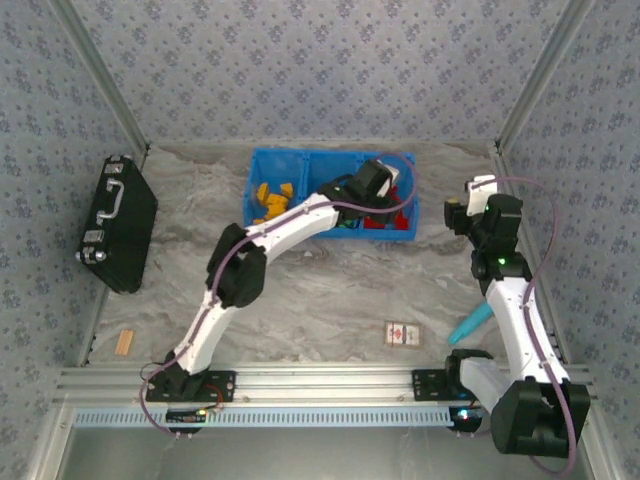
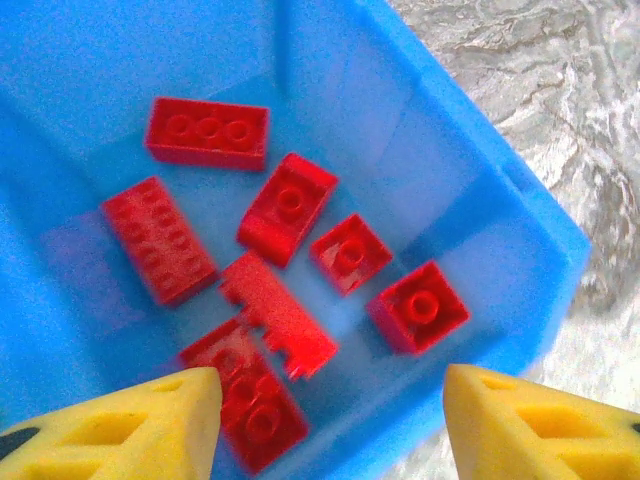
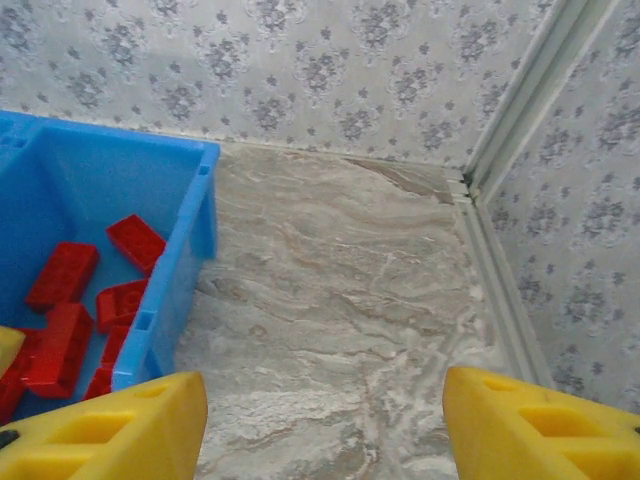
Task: Sort the legos into containers by color
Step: Place the lego in the container, then reset both arms
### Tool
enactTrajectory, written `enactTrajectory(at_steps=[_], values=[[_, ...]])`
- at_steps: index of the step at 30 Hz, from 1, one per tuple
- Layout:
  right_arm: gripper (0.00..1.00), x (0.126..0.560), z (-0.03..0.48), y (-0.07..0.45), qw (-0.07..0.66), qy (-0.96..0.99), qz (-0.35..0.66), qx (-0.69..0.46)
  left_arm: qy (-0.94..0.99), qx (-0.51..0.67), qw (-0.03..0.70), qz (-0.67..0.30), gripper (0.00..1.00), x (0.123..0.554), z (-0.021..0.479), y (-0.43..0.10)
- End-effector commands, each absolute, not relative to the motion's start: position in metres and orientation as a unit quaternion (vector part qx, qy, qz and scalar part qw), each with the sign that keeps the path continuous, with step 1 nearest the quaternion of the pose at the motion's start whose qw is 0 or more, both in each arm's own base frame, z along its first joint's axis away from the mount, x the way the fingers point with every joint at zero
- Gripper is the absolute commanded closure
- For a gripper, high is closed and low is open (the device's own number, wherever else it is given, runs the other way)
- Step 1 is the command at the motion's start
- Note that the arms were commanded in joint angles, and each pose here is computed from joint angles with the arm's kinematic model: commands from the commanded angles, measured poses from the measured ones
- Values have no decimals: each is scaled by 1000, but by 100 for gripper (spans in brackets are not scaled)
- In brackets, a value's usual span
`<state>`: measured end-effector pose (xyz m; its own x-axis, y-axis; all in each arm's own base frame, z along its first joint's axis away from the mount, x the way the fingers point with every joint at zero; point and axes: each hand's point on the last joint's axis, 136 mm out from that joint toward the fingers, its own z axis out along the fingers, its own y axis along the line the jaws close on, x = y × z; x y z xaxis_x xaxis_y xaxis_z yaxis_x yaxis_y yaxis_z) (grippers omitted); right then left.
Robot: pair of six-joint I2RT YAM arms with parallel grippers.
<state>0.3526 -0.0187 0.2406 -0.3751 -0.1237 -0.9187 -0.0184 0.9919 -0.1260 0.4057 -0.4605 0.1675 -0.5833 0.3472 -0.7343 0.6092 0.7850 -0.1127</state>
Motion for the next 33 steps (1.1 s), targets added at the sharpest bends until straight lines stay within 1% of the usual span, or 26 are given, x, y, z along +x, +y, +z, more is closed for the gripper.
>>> enactTrajectory(at_steps=[1, 3, 6, 8, 11, 13, 14, 15, 17, 18, 19, 24, 28, 33], values=[[35, 343, 204, 3, 530, 846, 35, -39, 806, 264, 503, -170, 38, 407, 300, -410], [35, 337, 186, 14, 514, 854, 66, -38, 804, 249, 522, -138, 37, 401, 318, -363], [34, 329, 163, 18, 498, 863, 79, -28, 798, 203, 560, -91, 33, 389, 329, -284], [33, 323, 150, 17, 493, 867, 73, -22, 800, 157, 577, -48, 29, 378, 324, -223], [30, 319, 139, 15, 489, 870, 64, -22, 803, 91, 589, 22, 24, 354, 302, -142], [24, 318, 135, 13, 486, 872, 55, -24, 803, 45, 592, 58, 22, 336, 278, -96], [16, 318, 134, 12, 487, 872, 50, -23, 802, 22, 593, 68, 20, 326, 266, -77], [2, 318, 133, 11, 488, 871, 47, -21, 801, -7, 592, 90, 18, 318, 255, -56], [1, 320, 132, 9, 496, 867, 39, -16, 796, -65, 589, 125, 11, 301, 230, -20], [1, 321, 132, 9, 499, 865, 37, -17, 793, -82, 589, 130, 8, 296, 219, -11], [1, 322, 131, 9, 503, 863, 33, -19, 790, -98, 590, 132, 0, 293, 209, -2], [1, 329, 125, 12, 512, 858, 13, -35, 773, -160, 596, 144, 0, 292, 169, 34], [1, 335, 125, 12, 533, 845, 4, -32, 771, -200, 594, 112, 0, 302, 141, 55], [1, 339, 117, 8, 531, 847, -11, -27, 780, -157, 595, 114, 0, 334, 133, 52]])
